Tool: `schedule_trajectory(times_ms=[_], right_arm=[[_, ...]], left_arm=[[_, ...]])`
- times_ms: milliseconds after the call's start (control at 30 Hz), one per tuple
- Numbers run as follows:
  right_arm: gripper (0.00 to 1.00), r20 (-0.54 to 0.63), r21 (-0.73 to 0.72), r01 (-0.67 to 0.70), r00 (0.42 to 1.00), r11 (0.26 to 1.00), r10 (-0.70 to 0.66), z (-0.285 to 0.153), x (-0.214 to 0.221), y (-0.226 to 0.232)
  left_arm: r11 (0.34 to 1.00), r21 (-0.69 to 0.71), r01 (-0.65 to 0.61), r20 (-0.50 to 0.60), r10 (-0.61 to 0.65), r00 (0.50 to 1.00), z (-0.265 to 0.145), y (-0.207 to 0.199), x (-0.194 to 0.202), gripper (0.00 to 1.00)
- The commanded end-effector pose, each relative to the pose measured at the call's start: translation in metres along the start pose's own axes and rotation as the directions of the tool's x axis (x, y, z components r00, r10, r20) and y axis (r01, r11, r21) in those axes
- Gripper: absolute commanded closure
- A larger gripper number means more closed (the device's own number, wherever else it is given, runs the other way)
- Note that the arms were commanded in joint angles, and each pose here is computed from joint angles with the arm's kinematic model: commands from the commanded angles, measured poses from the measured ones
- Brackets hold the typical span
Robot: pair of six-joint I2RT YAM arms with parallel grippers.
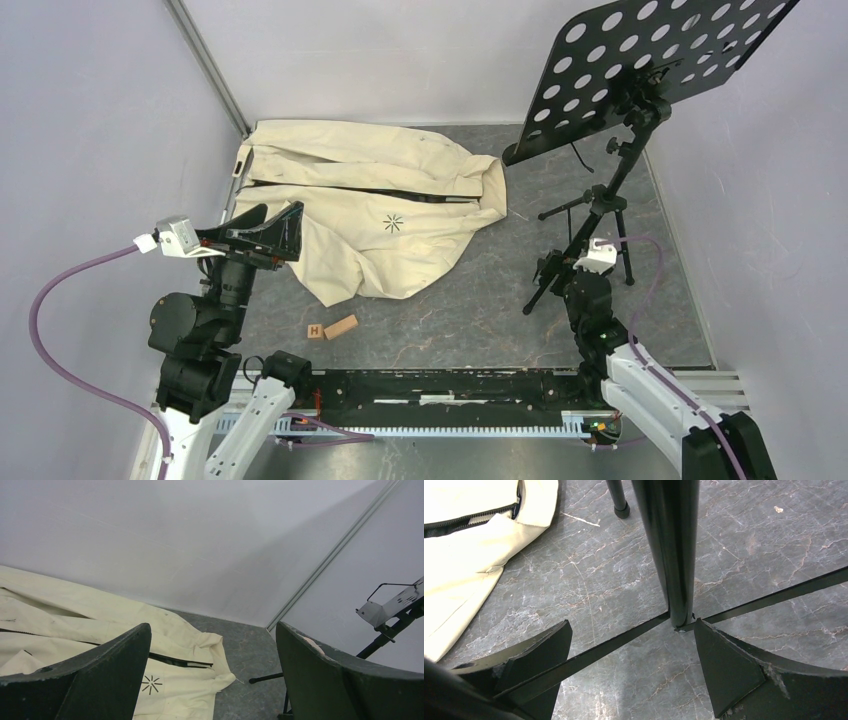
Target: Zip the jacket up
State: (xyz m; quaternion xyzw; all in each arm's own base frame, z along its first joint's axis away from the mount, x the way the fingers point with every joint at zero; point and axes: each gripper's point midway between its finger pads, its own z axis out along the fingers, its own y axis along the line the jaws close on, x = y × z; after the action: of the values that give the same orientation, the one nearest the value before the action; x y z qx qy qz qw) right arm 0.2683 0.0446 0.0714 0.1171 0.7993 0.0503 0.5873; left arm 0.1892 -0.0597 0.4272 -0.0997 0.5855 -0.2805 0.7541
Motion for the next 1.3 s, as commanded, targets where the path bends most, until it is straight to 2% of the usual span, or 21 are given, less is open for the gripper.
schedule_trajectory(times_ms=[0,1000,1267], right_arm=[[0.01,0.018,0.053,0.019,1.000,0.998,-0.020,0.003,0.002,-0.016],[0.01,0.001,0.075,0.014,1.000,0.997,-0.014,0.018,0.009,-0.019],[0.01,0.025,0.077,0.008,1.000,0.997,-0.010,0.026,0.000,-0.015]], left_arm=[[1.000,0.017,0.025,0.020,-0.026,0.999,-0.003,-0.007,-0.011,0.00],[0.999,0.024,0.030,0.022,-0.031,0.999,-0.004,-0.008,-0.011,0.00],[0.999,0.025,0.030,0.018,-0.030,0.999,-0.004,-0.008,-0.010,0.00]])
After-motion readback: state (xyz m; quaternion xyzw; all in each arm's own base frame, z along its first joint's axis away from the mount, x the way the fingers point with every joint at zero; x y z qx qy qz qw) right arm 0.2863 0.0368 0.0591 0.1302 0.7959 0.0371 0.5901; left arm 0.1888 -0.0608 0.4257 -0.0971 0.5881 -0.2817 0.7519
